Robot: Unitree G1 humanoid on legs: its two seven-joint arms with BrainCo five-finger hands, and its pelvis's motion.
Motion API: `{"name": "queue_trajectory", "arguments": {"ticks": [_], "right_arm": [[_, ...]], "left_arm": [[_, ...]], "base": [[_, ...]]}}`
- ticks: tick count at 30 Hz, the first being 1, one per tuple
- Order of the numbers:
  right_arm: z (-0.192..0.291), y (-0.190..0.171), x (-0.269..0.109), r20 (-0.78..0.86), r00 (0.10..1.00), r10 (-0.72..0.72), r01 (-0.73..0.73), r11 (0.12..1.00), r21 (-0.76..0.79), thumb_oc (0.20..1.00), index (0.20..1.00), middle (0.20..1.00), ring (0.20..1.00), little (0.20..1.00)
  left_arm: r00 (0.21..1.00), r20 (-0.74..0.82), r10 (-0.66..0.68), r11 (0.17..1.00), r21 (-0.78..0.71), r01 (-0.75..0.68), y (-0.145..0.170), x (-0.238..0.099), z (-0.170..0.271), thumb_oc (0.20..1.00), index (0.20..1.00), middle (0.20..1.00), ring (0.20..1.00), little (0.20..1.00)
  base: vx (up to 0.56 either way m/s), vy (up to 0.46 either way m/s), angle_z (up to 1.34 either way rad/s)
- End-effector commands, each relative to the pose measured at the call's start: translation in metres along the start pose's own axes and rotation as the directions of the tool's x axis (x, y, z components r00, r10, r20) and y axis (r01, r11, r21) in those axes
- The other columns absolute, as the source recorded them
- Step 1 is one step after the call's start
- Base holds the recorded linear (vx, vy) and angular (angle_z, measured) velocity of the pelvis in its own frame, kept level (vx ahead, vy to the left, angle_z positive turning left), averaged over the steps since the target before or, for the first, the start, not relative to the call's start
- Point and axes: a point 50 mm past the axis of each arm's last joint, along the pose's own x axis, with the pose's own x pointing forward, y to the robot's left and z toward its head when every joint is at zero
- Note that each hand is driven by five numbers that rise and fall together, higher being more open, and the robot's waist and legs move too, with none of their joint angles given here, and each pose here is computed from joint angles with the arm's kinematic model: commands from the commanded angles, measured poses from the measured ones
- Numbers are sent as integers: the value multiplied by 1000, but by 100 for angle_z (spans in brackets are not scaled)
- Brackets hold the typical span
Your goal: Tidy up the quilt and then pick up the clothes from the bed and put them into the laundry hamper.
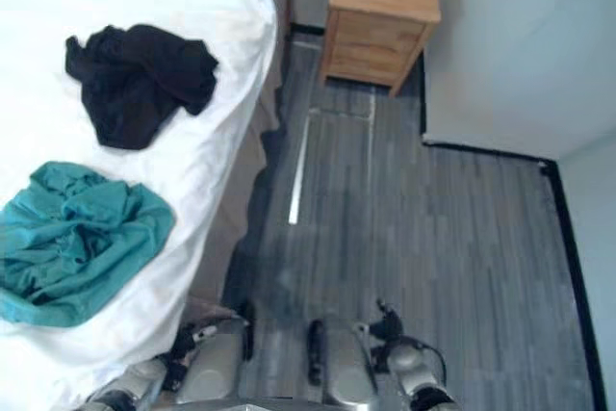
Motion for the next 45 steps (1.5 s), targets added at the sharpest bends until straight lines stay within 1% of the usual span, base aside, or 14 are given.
{"name": "queue_trajectory", "arguments": {"ticks": [1, 6, 10, 15, 20, 24, 26, 27, 29, 32, 33, 40, 43, 45], "right_arm": [[-4, 0, -3, 12, 1000, 14, -14, 999, -48, 1000, 1000, 1000, 1000, 1000], [-1, 0, -2, 16, 1000, 16, -15, 999, -46, 1000, 1000, 1000, 1000, 1000], [-15, -5, -5, -34, 999, 17, -20, 995, -95, 1000, 1000, 1000, 1000, 1000], [-11, -9, -2, -25, 1000, 9, -13, 989, -144, 1000, 1000, 1000, 1000, 1000], [-21, -8, -5, -55, 998, 17, -25, 987, -158, 1000, 1000, 1000, 1000, 1000], [-41, -11, -10, -133, 991, -13, -9, 987, -159, 1000, 1000, 1000, 1000, 1000], [-56, -6, -16, -202, 979, -1, -30, 988, -152, 1000, 1000, 1000, 1000, 1000], [-56, -6, -16, -202, 979, -1, -31, 988, -152, 1000, 1000, 1000, 1000, 1000], [-66, -3, -20, -241, 970, 3, -35, 991, -129, 1000, 1000, 1000, 1000, 1000], [-62, -4, -18, -232, 973, -2, -27, 992, -125, 1000, 1000, 1000, 1000, 1000], [-53, -5, -15, -194, 981, -4, -19, 993, -118, 1000, 1000, 1000, 1000, 1000], [-25, -16, -9, -55, 998, -25, 20, 995, -94, 1000, 1000, 1000, 1000, 1000], [-20, -31, -11, -18, 999, -51, 49, 994, -102, 1000, 1000, 1000, 1000, 1000], [-7, -31, -8, 29, 999, -42, 45, 993, -113, 1000, 1000, 1000, 1000, 1000]], "left_arm": [[966, 206, 155, 964, 183, -193, 7, 7, 56, 1000, 1000, 1000, 1000, 1000], [979, 131, 156, 967, 184, -178, 11, 6, 33, 1000, 1000, 1000, 1000, 1000], [983, 105, 148, 983, 96, -159, -1, 4, 22, 1000, 1000, 1000, 1000, 1000], [957, 202, 208, 978, -13, -210, 5, 2, 47, 1000, 1000, 1000, 1000, 1000], [958, 188, 218, 975, -7, -221, 5, 2, 43, 1000, 1000, 1000, 1000, 1000], [969, 119, 217, 974, 36, -223, 6, 3, 29, 1000, 1000, 1000, 1000, 1000], [974, 9, 226, 974, 22, -226, 3, 0, 0, 1000, 1000, 1000, 1000, 1000], [974, 9, 227, 974, 22, -227, 3, 0, 0, 1000, 1000, 1000, 1000, 1000], [970, -37, 241, 970, 17, -241, 9, -2, -10, 1000, 1000, 1000, 1000, 1000], [969, -25, 246, 969, 21, -246, 12, -2, -7, 1000, 1000, 1000, 1000, 1000], [967, -4, 256, 965, 53, -256, 18, -1, 0, 1000, 1000, 1000, 1000, 1000], [961, 16, 277, 958, 80, -277, 29, -1, 3, 1000, 1000, 1000, 1000, 1000], [954, -24, 300, 949, 109, -296, 41, -5, -9, 1000, 1000, 1000, 1000, 1000], [952, -42, 302, 950, 90, -298, 39, -6, -16, 1000, 1000, 1000, 1000, 1000]], "base": [[805, -87, -9], [666, -64, 3], [538, -83, -38], [571, -6, -58], [641, 220, -59], [627, 183, -3], [721, 191, 24], [317, 146, 46], [502, 249, 73], [460, 132, 140], [517, 15, 173], [550, -185, 213], [523, -266, 190], [312, -222, 167]]}}
